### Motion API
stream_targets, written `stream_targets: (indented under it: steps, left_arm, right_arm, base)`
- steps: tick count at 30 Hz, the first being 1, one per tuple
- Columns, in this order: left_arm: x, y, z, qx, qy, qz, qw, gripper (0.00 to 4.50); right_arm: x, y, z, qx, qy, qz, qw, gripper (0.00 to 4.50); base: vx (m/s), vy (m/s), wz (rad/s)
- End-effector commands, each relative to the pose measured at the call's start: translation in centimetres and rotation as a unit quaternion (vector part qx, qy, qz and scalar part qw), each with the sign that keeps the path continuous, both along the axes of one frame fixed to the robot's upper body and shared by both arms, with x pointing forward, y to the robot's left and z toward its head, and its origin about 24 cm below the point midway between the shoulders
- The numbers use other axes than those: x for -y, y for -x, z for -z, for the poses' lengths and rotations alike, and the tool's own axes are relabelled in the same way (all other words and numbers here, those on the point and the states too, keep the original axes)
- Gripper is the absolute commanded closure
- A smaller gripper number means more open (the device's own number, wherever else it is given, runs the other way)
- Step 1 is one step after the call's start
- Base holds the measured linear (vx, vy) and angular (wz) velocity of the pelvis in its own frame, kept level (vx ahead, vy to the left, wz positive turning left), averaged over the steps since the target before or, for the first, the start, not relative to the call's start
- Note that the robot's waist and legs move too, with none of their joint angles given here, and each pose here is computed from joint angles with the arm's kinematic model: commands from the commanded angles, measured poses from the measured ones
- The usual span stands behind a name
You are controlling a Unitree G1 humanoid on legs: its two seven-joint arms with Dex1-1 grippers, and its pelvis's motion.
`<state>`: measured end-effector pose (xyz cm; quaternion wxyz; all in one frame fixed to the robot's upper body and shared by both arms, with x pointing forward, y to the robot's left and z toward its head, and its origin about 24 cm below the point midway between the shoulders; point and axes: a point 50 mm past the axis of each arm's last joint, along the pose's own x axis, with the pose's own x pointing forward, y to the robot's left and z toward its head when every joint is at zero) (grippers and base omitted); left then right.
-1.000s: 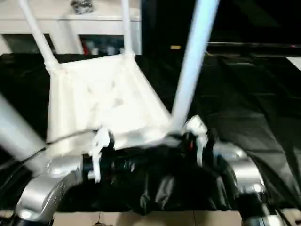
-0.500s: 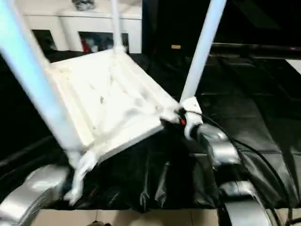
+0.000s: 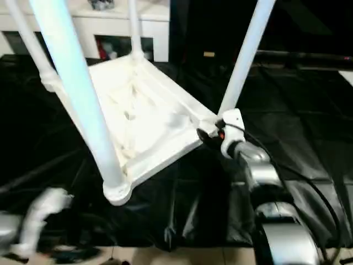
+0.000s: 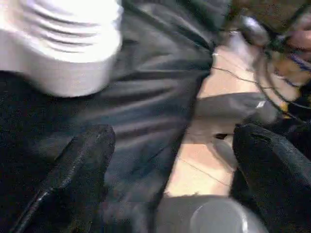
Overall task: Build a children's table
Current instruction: Rotate table base
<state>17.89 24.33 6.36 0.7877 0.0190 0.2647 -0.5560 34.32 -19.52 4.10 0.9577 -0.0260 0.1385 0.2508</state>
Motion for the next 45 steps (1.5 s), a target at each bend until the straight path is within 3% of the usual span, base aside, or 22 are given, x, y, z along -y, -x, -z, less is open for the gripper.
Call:
stream_targets:
  steps: [1, 4, 9, 12, 16, 22, 29, 37, 41, 45]
  left_arm:
    - [-0.6, -0.9, -1.7, 0.038, 0.014, -0.011, 0.999, 0.07]
    - [-0.9, -1.7, -2.6, 0.064, 0.026, -0.028, 0.997, 0.07]
    - [-0.6, -4.0, -3.5, 0.127, 0.059, -0.060, 0.988, 0.07]
    - [0.0, -4.6, -3.6, 0.132, 0.091, -0.061, 0.985, 0.07]
    - [2.6, -6.0, -3.8, 0.137, 0.144, -0.045, 0.979, 0.07]
    - [5.3, -7.2, -3.6, 0.153, 0.171, -0.031, 0.973, 0.07]
    - [10.7, -7.1, -4.4, 0.144, 0.212, 0.047, 0.965, 0.07]
    - [15.6, -6.3, -4.1, 0.116, 0.221, 0.106, 0.962, 0.07]
    - [18.9, -7.1, -3.9, 0.148, 0.216, 0.097, 0.960, 0.07]
    - [20.8, -8.5, -3.4, 0.173, 0.182, 0.064, 0.966, 0.07]
  right_arm:
    - [0.0, 0.7, 0.0, -0.003, 0.004, -0.033, 0.999, 0.62]
    - [0.3, 1.2, 0.3, -0.008, 0.010, -0.041, 0.999, 0.62]
    - [1.8, 2.6, 1.3, -0.037, 0.069, -0.024, 0.997, 0.62]
    - [1.9, 2.8, 1.5, -0.044, 0.079, -0.020, 0.996, 0.62]
    - [0.8, 2.8, 2.3, -0.048, 0.081, -0.012, 0.995, 0.62]
    - [-1.8, 2.3, 2.6, -0.047, 0.069, -0.015, 0.996, 0.62]
    - [-5.2, 1.2, 2.5, -0.038, 0.055, -0.031, 0.997, 0.62]
    - [-6.0, 0.9, 2.4, -0.035, 0.054, -0.038, 0.997, 0.62]
    - [-6.2, 0.7, 2.3, -0.032, 0.056, -0.036, 0.997, 0.62]
    - [-6.0, 0.6, 2.3, -0.030, 0.061, -0.029, 0.997, 0.62]
  base:
    - [0.000, 0.000, 0.00]
    - [0.000, 0.000, 0.00]
    - [0.000, 0.000, 0.00]
    - [0.000, 0.000, 0.00]
    - [0.000, 0.000, 0.00]
    - [0.000, 0.000, 0.00]
    - [0.000, 0.000, 0.00]
    - [0.000, 0.000, 0.00]
    - [0.000, 0.000, 0.00]
    - [0.000, 0.000, 0.00]
